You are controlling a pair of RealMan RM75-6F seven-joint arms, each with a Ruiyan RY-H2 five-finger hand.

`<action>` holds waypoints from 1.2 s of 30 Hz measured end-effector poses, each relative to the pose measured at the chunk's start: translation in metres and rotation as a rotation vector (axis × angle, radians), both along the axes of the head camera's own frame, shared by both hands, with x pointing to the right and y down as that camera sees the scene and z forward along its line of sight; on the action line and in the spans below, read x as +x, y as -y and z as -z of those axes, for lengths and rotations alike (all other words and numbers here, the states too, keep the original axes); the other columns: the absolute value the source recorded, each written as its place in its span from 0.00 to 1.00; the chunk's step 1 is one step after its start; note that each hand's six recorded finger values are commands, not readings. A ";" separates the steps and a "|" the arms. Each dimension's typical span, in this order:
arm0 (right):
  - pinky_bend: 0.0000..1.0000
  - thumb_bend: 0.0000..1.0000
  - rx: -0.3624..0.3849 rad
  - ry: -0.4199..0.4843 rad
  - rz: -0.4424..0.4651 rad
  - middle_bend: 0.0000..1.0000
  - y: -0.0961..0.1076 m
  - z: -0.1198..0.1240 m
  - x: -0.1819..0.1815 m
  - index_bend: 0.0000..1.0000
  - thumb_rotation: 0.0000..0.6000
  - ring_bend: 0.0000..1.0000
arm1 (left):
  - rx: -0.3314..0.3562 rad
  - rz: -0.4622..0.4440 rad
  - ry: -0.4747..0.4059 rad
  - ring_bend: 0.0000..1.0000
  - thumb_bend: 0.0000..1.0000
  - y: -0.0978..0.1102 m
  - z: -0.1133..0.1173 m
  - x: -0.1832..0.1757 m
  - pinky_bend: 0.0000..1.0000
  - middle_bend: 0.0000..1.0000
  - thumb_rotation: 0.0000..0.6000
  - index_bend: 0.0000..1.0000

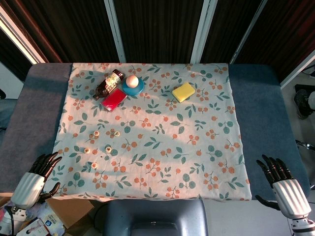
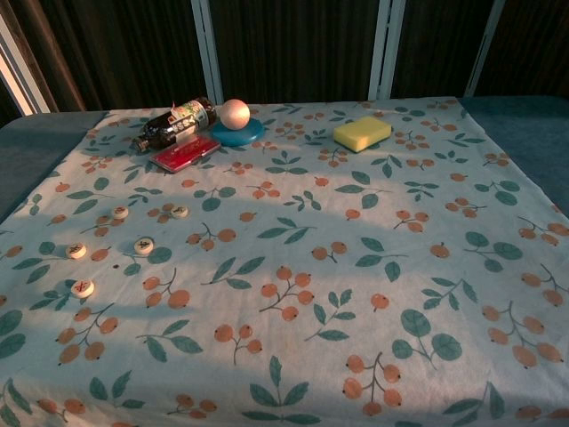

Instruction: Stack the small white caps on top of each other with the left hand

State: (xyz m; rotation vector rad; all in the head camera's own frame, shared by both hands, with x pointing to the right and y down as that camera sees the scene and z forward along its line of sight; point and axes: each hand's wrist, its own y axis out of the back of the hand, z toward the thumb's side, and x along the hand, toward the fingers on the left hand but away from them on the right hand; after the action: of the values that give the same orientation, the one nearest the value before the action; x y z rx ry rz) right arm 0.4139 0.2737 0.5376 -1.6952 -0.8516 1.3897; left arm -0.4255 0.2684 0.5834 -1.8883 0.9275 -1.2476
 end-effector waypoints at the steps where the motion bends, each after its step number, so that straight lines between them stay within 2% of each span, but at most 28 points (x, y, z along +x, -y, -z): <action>1: 0.00 0.18 -0.002 -0.001 -0.001 0.00 0.000 0.000 0.000 0.00 1.00 0.00 | -0.002 -0.002 0.000 0.00 0.41 0.000 0.000 0.001 0.00 0.00 1.00 0.00; 5: 0.00 0.18 -0.001 0.003 -0.003 0.00 -0.001 0.001 0.000 0.00 1.00 0.00 | -0.021 -0.014 -0.015 0.00 0.41 -0.003 -0.003 0.005 0.02 0.00 1.00 0.00; 6: 0.00 0.18 0.001 0.005 -0.003 0.00 -0.001 0.002 0.000 0.00 1.00 0.00 | -0.025 -0.014 -0.025 0.00 0.41 -0.004 -0.004 0.007 0.09 0.00 1.00 0.00; 8: 0.00 0.18 0.001 0.006 -0.005 0.00 -0.001 0.003 0.001 0.00 1.00 0.00 | -0.029 -0.007 -0.060 0.10 0.42 -0.005 -0.005 0.013 0.37 0.06 1.00 0.00; 9: 0.00 0.18 0.000 0.006 -0.007 0.00 -0.001 0.003 0.001 0.00 1.00 0.00 | -0.025 -0.001 -0.074 0.23 0.42 -0.005 -0.006 0.015 0.59 0.17 1.00 0.01; 10: 0.00 0.18 0.000 0.007 -0.010 0.00 -0.001 0.002 0.002 0.00 1.00 0.00 | -0.016 0.007 -0.094 0.42 0.42 -0.005 -0.008 0.020 0.78 0.33 1.00 0.03; 12: 0.00 0.18 -0.002 0.007 -0.010 0.00 0.000 0.002 0.002 0.00 1.00 0.00 | -0.005 0.021 -0.128 0.72 0.43 -0.005 -0.012 0.029 0.97 0.66 1.00 0.10; 14: 0.00 0.18 -0.005 0.007 -0.009 0.00 0.001 0.001 0.001 0.00 1.00 0.00 | -0.006 0.045 -0.180 0.91 0.43 -0.006 -0.021 0.042 1.00 0.88 1.00 0.17; 15: 0.00 0.18 -0.006 0.006 -0.009 0.00 0.001 0.001 0.001 0.00 1.00 0.00 | -0.012 0.055 -0.202 0.97 0.43 -0.006 -0.026 0.048 1.00 0.95 1.00 0.21; 16: 0.00 0.18 -0.007 0.005 -0.008 0.00 0.001 0.000 0.001 0.00 1.00 0.00 | -0.024 0.065 -0.222 0.99 0.43 -0.006 -0.034 0.056 1.00 0.98 1.00 0.24; 18: 0.00 0.18 -0.008 0.005 -0.009 0.00 0.001 0.000 0.001 0.00 1.00 0.00 | -0.043 0.069 -0.225 1.00 0.43 -0.005 -0.045 0.064 1.00 1.00 1.00 0.26; 23: 0.00 0.18 -0.009 0.002 -0.015 0.00 0.002 0.000 0.002 0.00 1.00 0.00 | -0.080 0.062 -0.135 1.00 0.43 0.000 -0.077 0.076 1.00 1.00 1.00 0.30; 31: 0.00 0.18 -0.011 0.003 -0.018 0.00 0.003 -0.001 0.002 0.00 1.00 0.00 | -0.142 0.142 -0.048 1.00 0.43 0.010 -0.125 0.079 1.00 1.00 1.00 0.34; 36: 0.00 0.18 -0.017 0.001 -0.014 0.00 0.004 -0.003 0.001 0.00 1.00 0.00 | -0.131 0.132 0.003 1.00 0.43 0.012 -0.135 0.080 1.00 1.00 1.00 0.34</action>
State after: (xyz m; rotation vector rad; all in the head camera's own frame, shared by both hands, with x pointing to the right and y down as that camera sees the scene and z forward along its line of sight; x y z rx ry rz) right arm 0.4148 0.2696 0.5407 -1.7061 -0.8567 1.4090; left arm -0.3454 0.2561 0.7180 -1.9511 1.0043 -1.4202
